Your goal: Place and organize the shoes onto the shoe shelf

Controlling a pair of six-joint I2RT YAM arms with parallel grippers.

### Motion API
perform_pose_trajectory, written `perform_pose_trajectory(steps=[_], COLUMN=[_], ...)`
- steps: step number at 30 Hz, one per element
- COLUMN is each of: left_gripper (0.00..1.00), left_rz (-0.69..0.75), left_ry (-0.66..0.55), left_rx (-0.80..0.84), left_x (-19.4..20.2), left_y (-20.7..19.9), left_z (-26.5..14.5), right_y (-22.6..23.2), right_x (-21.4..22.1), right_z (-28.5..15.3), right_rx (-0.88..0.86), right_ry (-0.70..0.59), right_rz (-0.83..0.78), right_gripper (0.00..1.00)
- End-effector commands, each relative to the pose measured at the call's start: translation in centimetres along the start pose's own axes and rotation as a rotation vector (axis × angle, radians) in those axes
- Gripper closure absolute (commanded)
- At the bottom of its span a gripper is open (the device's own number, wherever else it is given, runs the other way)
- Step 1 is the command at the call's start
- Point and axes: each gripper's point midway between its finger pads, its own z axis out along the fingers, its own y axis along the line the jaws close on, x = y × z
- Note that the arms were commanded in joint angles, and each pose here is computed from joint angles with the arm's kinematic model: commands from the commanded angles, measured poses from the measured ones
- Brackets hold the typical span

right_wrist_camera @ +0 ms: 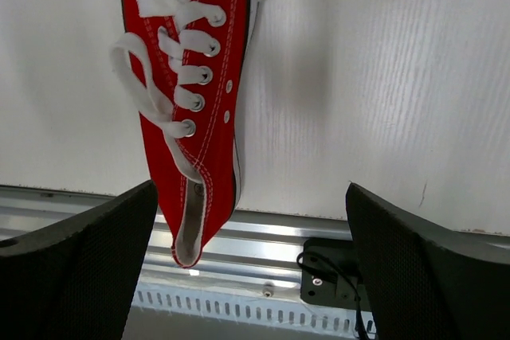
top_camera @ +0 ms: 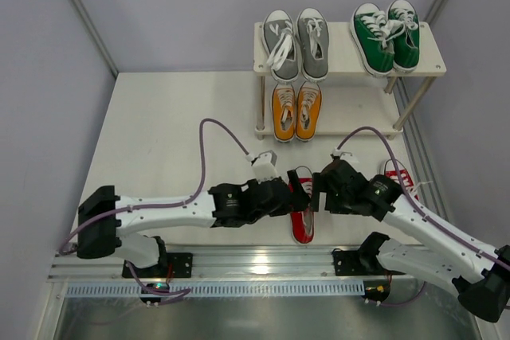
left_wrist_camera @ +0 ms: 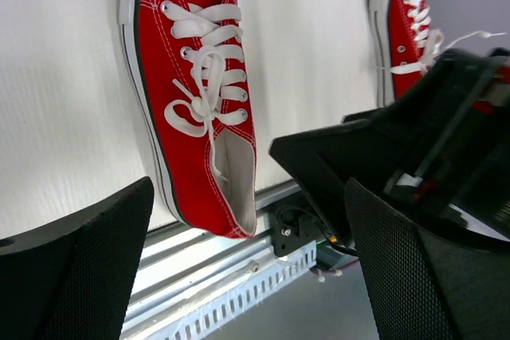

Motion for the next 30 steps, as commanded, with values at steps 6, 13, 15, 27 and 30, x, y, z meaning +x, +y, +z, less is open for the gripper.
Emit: perform_pose_trajectory(steps=[6,13,15,27,30], left_gripper=[0.00,0.00,0.00,0.00,0.00], left_rz=[0.045,-0.006,-0.028,-0.078,-0.085], left_ry=[-0.176,-0.304,-0.328,-0.334,-0.335], left_rx=[-0.064,-0.108,-0.110,-0.160,-0.153], left_x=[-5.4,-9.1,-9.8,-9.9,-9.9], left_y=[4.7,9.7,10.7,14.6,14.9], left_z=[-6.5,-10.8,-11.8,-14.6,-14.9], right_y=[5.5,6.4,6.3,6.5,5.7], right_x=[0.0,4.0,4.2,5.6,5.9], right_z=[0.8,4.5,5.4,10.3,10.9], right_rx=[-0.299,-0.214,-0.168,-0.004,0.031], right_ry=[-0.036,0.016,-0.004,-0.027,-0.043], right_rz=[-0.029,-0.068,-0.061,-0.036,-0.026], right_gripper=[0.00,0.00,0.00,0.00,0.07])
